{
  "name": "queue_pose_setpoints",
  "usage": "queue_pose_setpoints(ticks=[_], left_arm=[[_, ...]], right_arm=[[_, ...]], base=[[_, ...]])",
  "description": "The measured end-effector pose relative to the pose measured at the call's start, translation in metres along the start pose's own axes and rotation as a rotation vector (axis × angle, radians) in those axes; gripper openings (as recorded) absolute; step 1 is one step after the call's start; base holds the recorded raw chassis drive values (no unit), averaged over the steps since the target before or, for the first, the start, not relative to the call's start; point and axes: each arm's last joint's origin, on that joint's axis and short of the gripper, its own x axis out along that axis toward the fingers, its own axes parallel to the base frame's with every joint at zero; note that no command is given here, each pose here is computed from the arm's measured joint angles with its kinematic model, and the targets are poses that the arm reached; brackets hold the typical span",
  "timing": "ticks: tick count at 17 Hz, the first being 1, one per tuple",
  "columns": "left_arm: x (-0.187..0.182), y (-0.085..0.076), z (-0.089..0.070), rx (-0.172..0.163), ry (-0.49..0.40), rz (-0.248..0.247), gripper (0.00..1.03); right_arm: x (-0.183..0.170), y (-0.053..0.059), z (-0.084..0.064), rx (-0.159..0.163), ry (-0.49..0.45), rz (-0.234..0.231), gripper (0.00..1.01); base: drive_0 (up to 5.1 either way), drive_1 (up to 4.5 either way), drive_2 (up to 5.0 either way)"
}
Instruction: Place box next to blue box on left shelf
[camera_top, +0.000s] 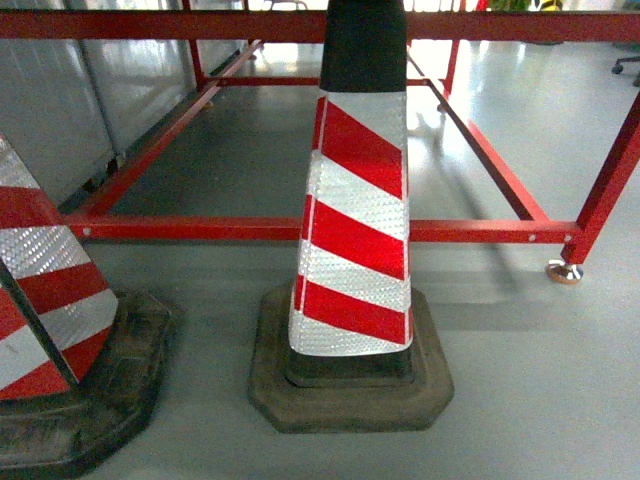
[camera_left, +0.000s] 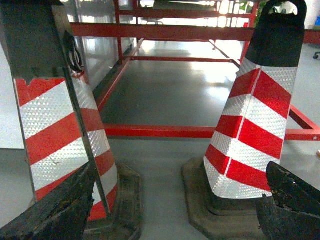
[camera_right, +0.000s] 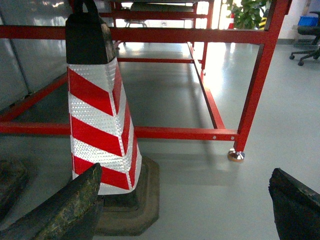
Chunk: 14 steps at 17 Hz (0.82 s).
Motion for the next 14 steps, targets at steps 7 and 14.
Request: queue_pose_setpoints(ticks=[7,14], left_arm=[[0.0,0.0,0.0,0.0,0.0,0.0,0.98],[0.0,0.0,0.0,0.0,0.0,0.0,0.98]], right_arm=[[0.0,0.0,0.0,0.0,0.0,0.0,0.98],[0.0,0.0,0.0,0.0,0.0,0.0,0.98]], base=[[0.0,0.0,0.0],[0.0,0.0,0.0]])
